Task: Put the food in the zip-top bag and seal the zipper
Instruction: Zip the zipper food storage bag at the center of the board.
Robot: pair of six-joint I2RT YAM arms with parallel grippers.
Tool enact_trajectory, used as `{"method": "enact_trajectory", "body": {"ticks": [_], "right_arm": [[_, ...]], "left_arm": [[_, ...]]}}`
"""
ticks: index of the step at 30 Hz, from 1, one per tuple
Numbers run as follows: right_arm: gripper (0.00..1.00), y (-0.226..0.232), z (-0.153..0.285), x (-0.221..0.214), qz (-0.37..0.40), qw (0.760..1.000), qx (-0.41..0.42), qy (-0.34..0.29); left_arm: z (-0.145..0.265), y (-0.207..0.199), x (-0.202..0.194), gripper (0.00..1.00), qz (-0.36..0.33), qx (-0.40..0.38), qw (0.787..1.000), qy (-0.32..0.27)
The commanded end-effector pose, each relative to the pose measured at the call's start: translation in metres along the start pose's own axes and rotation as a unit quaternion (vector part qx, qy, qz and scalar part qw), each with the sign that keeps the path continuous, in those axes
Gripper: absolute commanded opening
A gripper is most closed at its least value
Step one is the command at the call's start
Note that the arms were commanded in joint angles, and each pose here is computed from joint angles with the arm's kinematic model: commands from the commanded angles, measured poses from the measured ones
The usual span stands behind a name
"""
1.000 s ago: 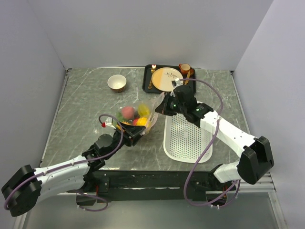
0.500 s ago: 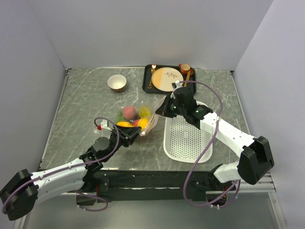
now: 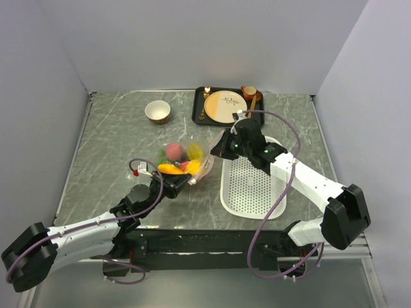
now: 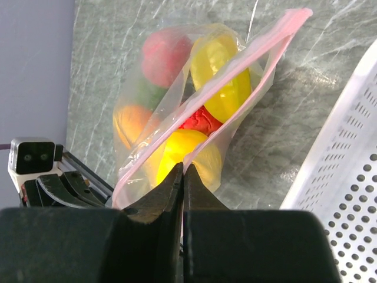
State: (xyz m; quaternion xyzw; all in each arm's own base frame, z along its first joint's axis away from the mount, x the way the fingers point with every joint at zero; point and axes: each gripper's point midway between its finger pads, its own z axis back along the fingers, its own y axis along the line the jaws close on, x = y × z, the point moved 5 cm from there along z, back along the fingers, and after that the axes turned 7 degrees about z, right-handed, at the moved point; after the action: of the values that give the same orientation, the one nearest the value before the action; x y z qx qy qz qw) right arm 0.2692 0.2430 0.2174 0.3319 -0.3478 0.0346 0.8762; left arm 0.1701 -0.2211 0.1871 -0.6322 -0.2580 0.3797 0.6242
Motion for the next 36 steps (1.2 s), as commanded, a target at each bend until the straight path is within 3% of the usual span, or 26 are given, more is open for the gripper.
{"method": "enact_trajectory", "body": {"ticks": [1, 7, 9, 13, 19, 36], "right_arm": [[0.20, 0.009, 0.016, 0.012, 0.003, 0.999, 0.013, -0.038], [0.67, 0.003, 0.066, 0.011, -0.034, 0.994, -0.016, -0.099], [0.68, 0.002, 0.080, -0.001, -0.051, 0.993, 0.007, -0.110], [0.67, 0.018, 0.084, -0.037, -0.100, 0.989, 0.088, -0.061], [0.65, 0.057, 0.073, -0.069, -0.112, 0.982, 0.154, -0.017], [0.55, 0.082, 0.044, -0.081, -0.110, 0.981, 0.162, 0.007]], "left_arm": [[0.002, -0.009, -0.004, 0.01, 0.011, -0.023, 1.000, 0.012], [0.002, -0.012, -0.003, 0.01, -0.008, -0.027, 1.000, 0.009], [0.004, -0.015, -0.003, 0.01, -0.013, -0.034, 0.999, 0.009], [0.007, -0.015, -0.001, 0.01, -0.028, -0.038, 0.999, 0.005], [0.006, -0.014, -0.001, 0.01, -0.046, -0.033, 0.998, 0.003], [0.000, -0.010, -0.005, 0.01, -0.057, -0.027, 0.998, 0.013]]}}
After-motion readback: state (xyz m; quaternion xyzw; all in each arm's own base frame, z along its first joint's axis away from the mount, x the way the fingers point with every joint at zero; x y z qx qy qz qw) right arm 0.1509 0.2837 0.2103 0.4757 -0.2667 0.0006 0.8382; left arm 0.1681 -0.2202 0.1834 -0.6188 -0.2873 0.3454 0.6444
